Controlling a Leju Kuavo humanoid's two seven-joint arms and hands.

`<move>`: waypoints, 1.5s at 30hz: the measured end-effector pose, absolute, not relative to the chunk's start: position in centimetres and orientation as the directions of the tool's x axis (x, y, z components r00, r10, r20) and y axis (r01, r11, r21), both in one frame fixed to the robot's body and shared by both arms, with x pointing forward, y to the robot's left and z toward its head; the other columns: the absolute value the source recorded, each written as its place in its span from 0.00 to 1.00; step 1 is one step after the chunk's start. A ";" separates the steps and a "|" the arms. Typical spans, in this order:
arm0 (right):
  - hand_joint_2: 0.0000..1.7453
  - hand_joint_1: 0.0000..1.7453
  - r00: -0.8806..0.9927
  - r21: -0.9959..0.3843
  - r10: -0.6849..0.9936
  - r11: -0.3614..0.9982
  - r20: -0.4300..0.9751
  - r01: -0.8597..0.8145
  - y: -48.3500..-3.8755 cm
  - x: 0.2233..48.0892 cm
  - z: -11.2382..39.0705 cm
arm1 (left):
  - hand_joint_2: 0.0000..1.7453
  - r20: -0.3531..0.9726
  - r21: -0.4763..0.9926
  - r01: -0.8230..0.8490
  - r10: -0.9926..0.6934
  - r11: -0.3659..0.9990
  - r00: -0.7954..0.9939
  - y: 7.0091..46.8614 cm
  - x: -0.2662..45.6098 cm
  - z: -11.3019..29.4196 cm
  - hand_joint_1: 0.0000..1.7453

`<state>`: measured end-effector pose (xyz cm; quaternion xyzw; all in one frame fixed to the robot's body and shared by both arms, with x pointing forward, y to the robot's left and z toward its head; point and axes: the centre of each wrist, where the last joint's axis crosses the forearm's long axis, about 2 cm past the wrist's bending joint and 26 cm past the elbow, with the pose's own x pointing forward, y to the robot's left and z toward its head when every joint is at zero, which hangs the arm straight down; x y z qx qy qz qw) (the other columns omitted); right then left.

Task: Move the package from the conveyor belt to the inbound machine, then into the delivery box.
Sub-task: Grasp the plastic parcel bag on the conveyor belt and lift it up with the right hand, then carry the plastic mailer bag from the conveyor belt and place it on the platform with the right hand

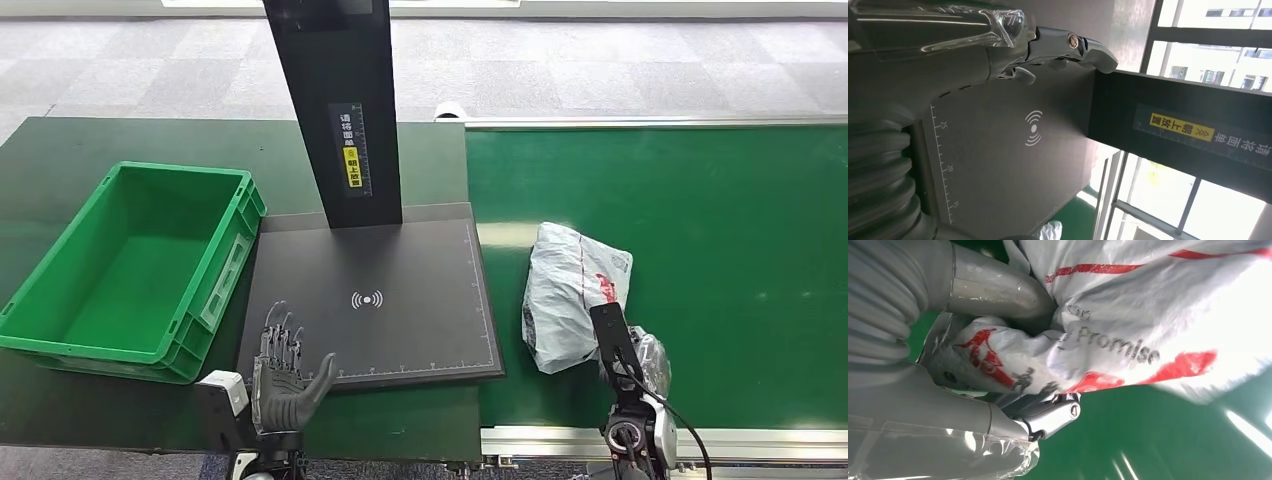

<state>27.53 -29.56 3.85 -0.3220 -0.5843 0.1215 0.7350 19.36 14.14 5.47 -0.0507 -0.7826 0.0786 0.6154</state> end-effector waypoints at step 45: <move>1.00 1.00 -0.342 -0.462 0.382 0.866 0.859 -0.193 -10.7 25.0 13.8 | 1.00 0.949 -0.186 -0.120 0.147 0.975 -0.279 13.4 21.7 6.1 0.00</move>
